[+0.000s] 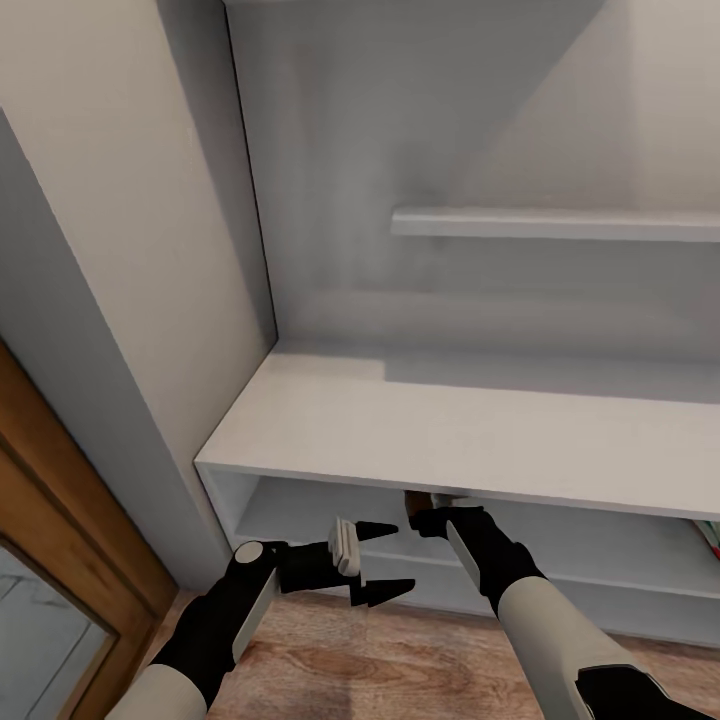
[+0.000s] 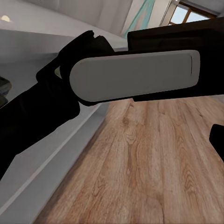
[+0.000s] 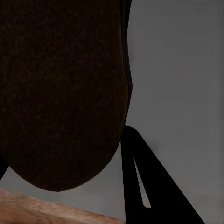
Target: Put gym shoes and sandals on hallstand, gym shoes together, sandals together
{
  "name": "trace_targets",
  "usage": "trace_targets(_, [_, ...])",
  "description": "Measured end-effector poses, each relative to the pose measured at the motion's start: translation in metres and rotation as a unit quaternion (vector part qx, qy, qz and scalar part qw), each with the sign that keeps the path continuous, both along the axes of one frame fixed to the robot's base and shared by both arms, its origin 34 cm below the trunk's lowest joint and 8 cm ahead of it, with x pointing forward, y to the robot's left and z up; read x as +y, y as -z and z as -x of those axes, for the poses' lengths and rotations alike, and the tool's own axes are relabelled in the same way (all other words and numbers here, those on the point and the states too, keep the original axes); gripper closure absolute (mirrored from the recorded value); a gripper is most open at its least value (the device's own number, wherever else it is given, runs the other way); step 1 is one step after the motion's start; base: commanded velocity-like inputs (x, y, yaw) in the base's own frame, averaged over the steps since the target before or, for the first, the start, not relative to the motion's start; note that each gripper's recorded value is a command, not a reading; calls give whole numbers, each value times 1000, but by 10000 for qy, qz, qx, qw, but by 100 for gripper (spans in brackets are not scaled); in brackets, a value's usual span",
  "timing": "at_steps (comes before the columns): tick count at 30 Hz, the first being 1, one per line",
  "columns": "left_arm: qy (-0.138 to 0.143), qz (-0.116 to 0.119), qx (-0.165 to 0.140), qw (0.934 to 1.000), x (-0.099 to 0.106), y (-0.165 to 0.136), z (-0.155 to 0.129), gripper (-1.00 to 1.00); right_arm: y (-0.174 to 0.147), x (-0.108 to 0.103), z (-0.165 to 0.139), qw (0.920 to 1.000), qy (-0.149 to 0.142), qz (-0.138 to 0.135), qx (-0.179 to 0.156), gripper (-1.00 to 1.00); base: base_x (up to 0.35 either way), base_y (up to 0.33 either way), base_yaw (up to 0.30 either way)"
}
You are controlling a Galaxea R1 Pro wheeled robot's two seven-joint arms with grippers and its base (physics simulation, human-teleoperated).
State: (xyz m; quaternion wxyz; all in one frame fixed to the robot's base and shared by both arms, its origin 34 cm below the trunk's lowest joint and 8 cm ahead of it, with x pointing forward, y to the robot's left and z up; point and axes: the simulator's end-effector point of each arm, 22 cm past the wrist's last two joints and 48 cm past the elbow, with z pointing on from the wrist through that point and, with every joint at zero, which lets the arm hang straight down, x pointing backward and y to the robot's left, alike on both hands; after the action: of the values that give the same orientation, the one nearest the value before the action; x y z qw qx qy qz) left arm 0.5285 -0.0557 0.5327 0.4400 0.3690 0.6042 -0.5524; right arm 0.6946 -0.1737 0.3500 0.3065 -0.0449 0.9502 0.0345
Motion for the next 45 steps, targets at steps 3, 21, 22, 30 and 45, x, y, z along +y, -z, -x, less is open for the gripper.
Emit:
trace_targets(3, [0, 0, 0, 10000, 0, 0, 0, -100, 0, 0, 0, 10000, 7, -13, 4, -100, 0, 0, 0])
trace_targets(21, [0, 0, 2, 10000, 0, 0, 0, -100, 0, 0, 0, 10000, 7, -14, 5, -100, -38, 0, 0])
trace_targets(22, [0, 0, 3, 10000, 0, 0, 0, -100, 0, 0, 0, 10000, 7, -14, 5, -100, -269, 0, 0])
trace_targets(30, [0, 0, 3, 10000, 0, 0, 0, -100, 0, 0, 0, 10000, 5, -16, 6, -100, -320, 0, 0])
trace_targets(45, [0, 2, -3, 10000, 0, 0, 0, -100, 0, 2, 0, 10000, -23, -6, 4, -100, -335, 0, 0])
